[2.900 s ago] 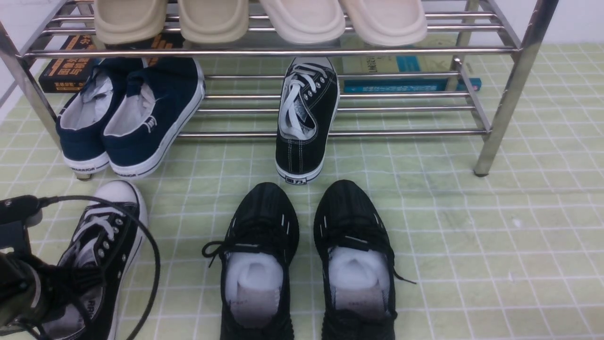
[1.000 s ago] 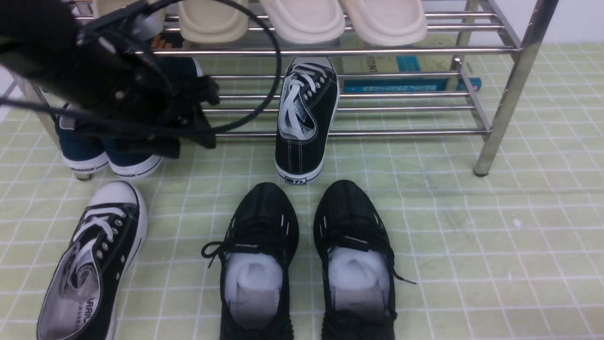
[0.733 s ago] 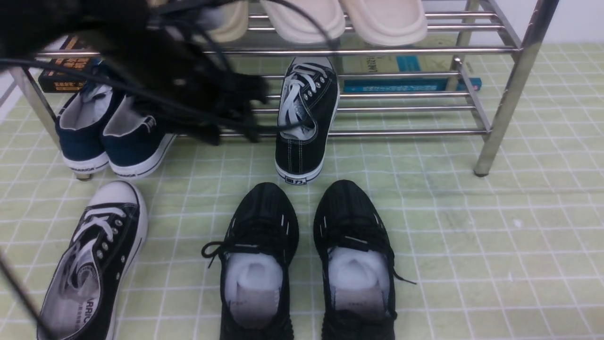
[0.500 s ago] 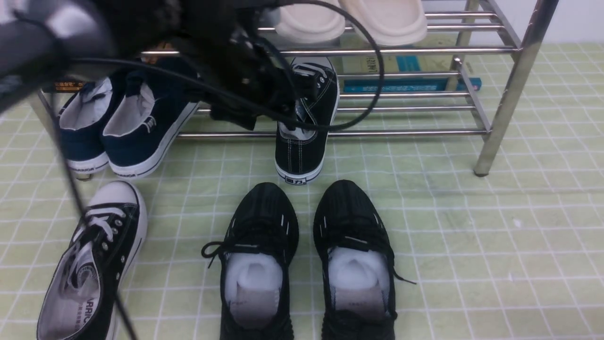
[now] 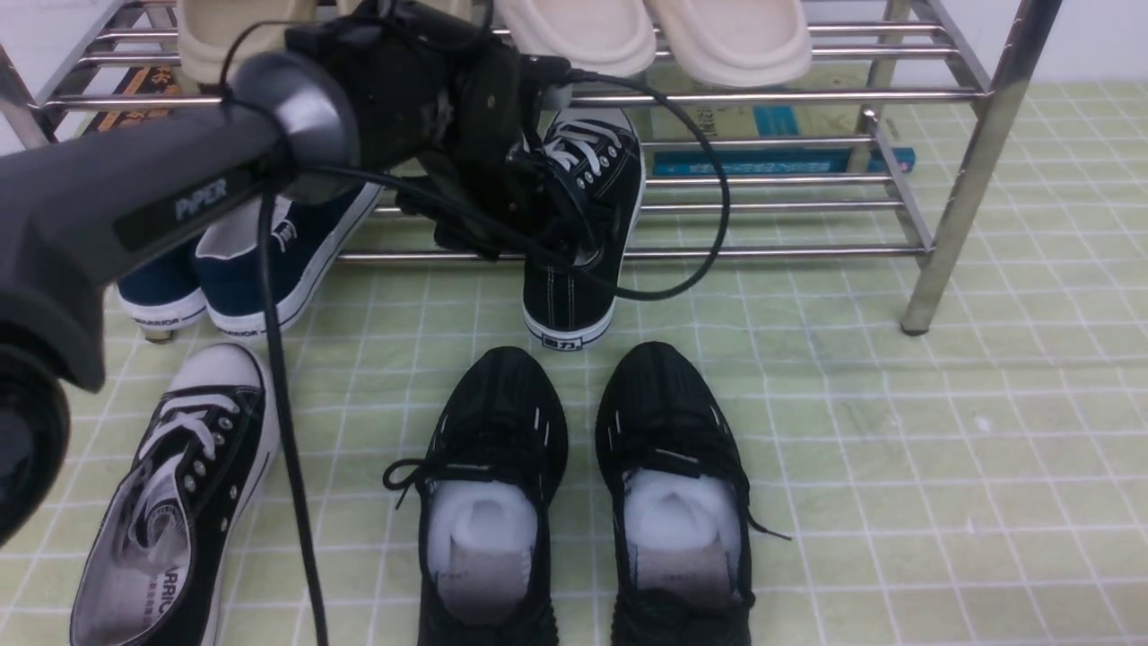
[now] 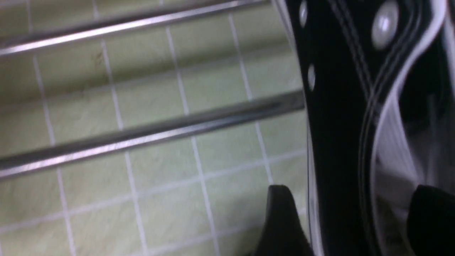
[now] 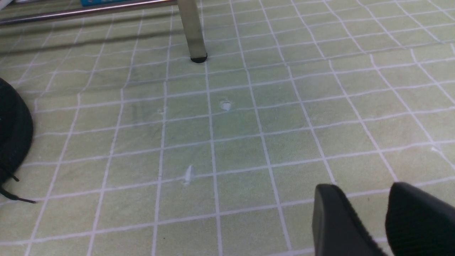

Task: Take the shoes off the shelf with your hand from the green coffee tablecloth.
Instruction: 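Grasp a shoe standing on the lower shelf of the shoe rack with the left gripper, then set the held shoe down on the floor in front of the rack with the left gripper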

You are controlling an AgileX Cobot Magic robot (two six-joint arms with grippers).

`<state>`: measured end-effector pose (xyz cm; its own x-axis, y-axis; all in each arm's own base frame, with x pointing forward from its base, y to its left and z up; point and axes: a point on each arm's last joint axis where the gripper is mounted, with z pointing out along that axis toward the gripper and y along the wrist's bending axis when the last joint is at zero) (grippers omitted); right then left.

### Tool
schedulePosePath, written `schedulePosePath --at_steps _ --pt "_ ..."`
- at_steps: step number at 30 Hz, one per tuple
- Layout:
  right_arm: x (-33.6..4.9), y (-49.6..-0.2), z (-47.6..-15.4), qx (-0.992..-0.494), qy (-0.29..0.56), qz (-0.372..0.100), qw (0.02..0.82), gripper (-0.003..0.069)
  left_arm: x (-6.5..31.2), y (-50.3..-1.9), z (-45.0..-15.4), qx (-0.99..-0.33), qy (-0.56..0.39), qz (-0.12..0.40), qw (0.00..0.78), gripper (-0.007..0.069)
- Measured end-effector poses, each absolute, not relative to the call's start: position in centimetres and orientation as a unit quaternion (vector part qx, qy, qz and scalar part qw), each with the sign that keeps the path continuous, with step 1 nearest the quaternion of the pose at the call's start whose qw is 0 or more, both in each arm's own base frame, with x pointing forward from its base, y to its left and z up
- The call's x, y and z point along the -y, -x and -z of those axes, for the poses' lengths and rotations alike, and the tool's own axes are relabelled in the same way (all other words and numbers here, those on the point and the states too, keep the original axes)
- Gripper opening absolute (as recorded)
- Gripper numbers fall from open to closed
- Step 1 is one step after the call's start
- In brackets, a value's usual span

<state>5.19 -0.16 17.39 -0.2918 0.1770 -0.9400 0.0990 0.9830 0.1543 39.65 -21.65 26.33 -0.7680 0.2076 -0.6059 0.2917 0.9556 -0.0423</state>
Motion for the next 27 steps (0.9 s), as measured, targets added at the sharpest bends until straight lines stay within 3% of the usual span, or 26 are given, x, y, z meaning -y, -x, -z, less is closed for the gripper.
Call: schedulePosePath --at_steps 2,8,12,14,27 --pt "0.2 -5.2 -17.4 -0.803 -0.086 -0.033 0.589 0.0237 21.8 -39.8 -26.1 -0.937 -0.133 0.068 0.316 0.0465" --pt "0.2 -5.2 -17.4 -0.803 -0.086 -0.033 0.589 0.0237 22.0 -40.2 -24.9 -0.94 -0.127 0.068 0.309 0.0308" --pt "0.2 -5.2 -17.4 -0.803 -0.086 -0.033 0.589 0.0237 22.1 -40.0 -24.5 -0.948 -0.108 0.07 0.291 0.0085" --pt "0.2 -5.2 -17.4 -0.803 -0.086 -0.033 0.589 0.0237 21.9 -39.9 -24.7 -0.951 -0.085 0.075 0.288 0.003" --pt "0.2 -5.2 -17.4 -0.803 -0.086 -0.033 0.589 0.0237 19.8 -36.0 -30.6 -0.966 0.001 0.085 0.246 0.0011"
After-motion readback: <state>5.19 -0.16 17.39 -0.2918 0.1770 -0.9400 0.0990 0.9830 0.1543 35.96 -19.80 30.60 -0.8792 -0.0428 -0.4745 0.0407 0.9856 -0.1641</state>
